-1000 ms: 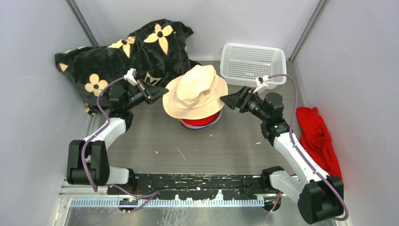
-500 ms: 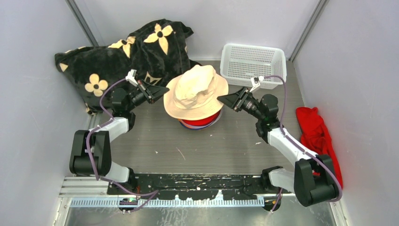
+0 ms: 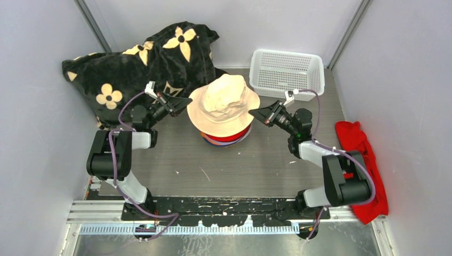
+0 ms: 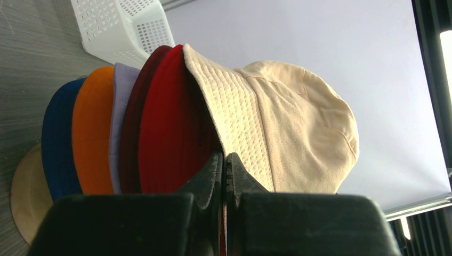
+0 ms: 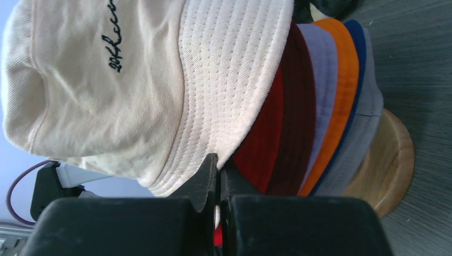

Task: Stack the hats

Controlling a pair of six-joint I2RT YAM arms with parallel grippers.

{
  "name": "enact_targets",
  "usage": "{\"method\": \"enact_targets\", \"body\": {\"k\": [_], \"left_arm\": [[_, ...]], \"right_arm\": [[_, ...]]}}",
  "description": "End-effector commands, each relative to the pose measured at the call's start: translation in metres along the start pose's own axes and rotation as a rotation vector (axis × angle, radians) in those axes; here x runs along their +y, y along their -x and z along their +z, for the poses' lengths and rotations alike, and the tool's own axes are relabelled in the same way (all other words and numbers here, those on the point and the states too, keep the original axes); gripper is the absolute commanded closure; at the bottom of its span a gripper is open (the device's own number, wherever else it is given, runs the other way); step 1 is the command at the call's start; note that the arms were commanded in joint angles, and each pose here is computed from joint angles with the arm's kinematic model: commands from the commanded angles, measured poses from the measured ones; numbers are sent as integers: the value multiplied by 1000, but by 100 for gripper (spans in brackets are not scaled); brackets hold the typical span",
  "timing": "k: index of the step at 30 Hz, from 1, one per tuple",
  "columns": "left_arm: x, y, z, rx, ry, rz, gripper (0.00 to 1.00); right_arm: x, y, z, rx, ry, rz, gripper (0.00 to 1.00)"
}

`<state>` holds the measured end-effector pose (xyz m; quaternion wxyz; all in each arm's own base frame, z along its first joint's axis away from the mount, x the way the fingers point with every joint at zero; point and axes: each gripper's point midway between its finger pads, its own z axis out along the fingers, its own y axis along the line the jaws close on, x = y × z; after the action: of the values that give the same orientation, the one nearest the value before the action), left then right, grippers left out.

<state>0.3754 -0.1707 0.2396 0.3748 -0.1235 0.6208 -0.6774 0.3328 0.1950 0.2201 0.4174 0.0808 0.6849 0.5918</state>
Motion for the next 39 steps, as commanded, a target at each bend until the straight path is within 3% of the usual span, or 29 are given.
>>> {"method": "enact_targets", "body": {"k": [1,17,32,39], "left_arm": [[-1,6,-1,-41,-38,60,100],[40,-21,-26,-50,75,6,100],[66,-13,-18,-62,114,-12,100],[55,-6,-14,-80,91,8,100]], "right_arm": [[-9,5,2,-24,39,-3,99],[-30,-28,-16,66,-27,-11,99],[-62,-35,-7,84,-49,37,99],[-49,-23,-8,62,-31,-5,96]]}}
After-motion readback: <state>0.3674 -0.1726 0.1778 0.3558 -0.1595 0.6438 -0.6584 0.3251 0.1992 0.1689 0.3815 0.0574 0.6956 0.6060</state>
